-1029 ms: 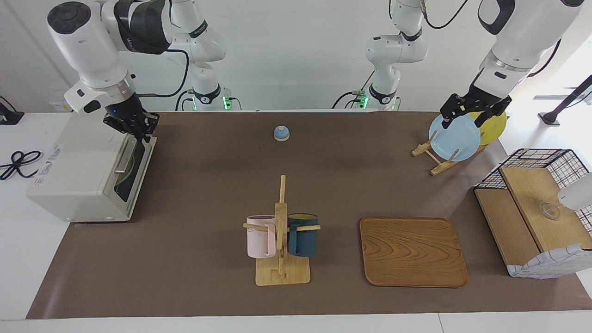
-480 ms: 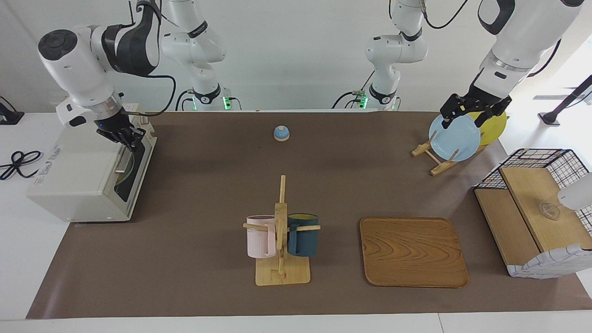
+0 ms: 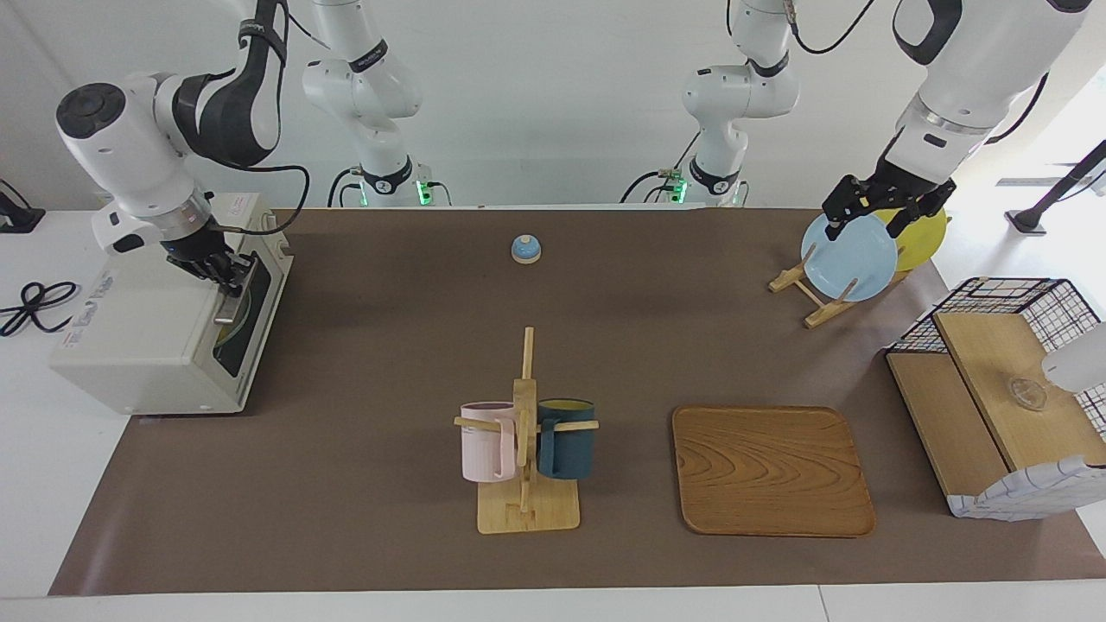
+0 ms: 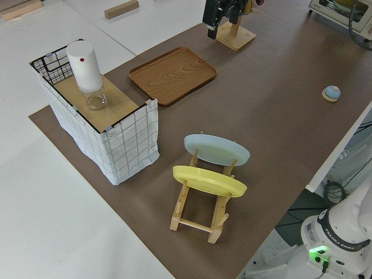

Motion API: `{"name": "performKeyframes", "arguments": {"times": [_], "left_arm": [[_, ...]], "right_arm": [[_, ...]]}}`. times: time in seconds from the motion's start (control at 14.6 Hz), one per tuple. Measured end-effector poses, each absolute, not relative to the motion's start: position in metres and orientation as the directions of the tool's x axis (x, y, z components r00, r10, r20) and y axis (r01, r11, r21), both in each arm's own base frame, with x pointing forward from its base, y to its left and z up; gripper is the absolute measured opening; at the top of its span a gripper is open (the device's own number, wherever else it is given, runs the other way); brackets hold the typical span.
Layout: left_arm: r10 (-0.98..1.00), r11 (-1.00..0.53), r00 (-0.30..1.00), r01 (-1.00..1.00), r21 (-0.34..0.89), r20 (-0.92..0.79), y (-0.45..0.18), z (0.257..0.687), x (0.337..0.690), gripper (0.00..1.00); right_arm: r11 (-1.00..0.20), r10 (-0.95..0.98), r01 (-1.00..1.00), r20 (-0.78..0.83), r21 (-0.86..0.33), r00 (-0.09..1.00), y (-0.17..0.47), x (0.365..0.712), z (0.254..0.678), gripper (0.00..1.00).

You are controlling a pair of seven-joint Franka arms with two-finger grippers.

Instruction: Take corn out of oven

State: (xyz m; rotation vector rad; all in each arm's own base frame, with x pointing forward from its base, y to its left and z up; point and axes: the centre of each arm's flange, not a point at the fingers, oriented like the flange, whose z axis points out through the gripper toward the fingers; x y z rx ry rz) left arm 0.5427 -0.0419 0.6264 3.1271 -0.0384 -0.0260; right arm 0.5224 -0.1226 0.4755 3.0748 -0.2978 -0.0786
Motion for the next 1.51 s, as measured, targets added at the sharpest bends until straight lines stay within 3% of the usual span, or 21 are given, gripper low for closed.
{"name": "performKeyframes", "arguments": {"times": [0.41,0.62,1.51], "left_arm": [[-0.025,-1.0,1.0,-0.024,0.014,-0.016,-0.042,0.626,0.543,1.0],[-0.025,-1.0,1.0,-0.024,0.014,-0.016,-0.042,0.626,0.543,1.0],[-0.024,-1.0,1.0,-0.024,0.014,-0.017,-0.042,0.626,0.543,1.0]], "right_arm": [[-0.983,-0.179,-0.177,-0.049,0.046,0.983,-0.116,0.523,0.473,0.01],[-0.987,-0.158,-0.157,-0.049,0.022,0.986,-0.077,0.53,0.461,0.01],[-0.996,-0.092,-0.091,0.01,-0.017,0.996,0.002,0.54,0.343,0.01]]}}
